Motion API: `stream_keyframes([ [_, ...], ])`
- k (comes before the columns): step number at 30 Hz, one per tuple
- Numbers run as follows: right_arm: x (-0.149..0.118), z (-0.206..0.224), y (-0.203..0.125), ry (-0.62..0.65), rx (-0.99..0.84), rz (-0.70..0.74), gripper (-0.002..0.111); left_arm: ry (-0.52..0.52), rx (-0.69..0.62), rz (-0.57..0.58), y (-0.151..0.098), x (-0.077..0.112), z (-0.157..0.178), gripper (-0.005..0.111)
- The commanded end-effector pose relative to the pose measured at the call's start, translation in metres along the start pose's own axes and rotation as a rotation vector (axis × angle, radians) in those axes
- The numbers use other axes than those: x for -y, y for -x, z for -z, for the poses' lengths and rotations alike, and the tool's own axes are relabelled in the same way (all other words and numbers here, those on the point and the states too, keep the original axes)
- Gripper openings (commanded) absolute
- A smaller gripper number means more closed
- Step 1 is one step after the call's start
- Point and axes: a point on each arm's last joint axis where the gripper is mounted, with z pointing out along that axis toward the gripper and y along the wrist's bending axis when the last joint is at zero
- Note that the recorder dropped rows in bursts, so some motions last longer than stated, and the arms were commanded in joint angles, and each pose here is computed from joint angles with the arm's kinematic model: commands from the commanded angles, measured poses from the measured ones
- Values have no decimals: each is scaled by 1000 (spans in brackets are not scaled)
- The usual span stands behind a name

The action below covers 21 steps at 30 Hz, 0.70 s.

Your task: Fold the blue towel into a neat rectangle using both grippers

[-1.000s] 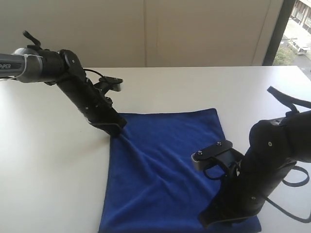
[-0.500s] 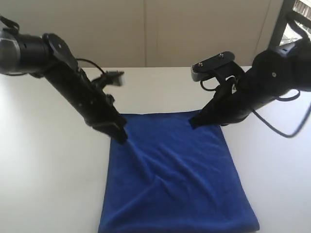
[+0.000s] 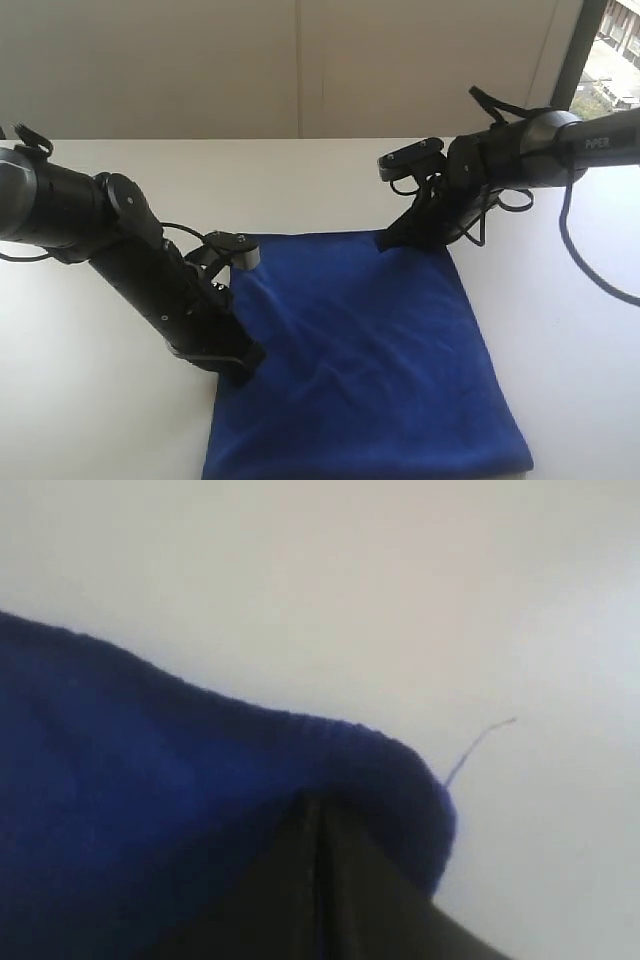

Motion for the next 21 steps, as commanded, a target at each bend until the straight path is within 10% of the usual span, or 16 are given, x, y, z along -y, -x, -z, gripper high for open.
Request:
stream_keyframes([
  [1,12,-13,-11,-8,-54,-18,0,-3,-58,-7,-8,1,-3,0],
  [11,11,-7,-6,-9,-35,-3,0,23,-51,3,-7,1,2,0],
  [21,3,116,42,-53,204,228,0,90,187,-252,13,31,76,0],
])
